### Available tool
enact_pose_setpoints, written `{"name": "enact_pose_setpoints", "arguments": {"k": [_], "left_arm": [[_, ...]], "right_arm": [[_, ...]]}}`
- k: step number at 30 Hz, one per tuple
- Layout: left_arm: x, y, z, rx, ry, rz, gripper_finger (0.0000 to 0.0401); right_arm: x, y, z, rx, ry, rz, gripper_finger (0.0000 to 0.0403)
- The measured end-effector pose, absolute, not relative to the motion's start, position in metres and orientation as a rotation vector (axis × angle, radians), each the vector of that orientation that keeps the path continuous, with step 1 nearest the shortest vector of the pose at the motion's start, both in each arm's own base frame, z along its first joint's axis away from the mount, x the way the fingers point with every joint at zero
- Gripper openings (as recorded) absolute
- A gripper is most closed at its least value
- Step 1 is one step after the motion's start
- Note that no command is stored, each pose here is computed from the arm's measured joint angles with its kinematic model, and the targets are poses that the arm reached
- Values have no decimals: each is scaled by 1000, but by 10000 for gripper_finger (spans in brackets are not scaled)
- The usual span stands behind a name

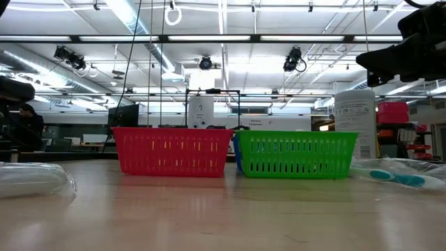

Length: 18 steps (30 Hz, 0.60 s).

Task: Pick & Place Travel size toiletries
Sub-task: Put the bottom left toothpaste into the red bin

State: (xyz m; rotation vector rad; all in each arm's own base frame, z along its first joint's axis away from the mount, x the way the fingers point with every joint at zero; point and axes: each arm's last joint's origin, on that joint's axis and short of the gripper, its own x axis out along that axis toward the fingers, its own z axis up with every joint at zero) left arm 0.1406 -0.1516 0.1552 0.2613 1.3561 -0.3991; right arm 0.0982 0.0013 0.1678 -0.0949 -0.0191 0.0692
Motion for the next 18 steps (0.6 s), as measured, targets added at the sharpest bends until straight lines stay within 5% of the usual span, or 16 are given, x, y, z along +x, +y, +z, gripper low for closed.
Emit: {"name": "enact_pose_setpoints", "arguments": {"k": [18], "left_arm": [[143, -154, 156, 304, 1300, -434, 205]], "right_arm": [[98, 1, 168, -95, -19, 69, 40]]}}
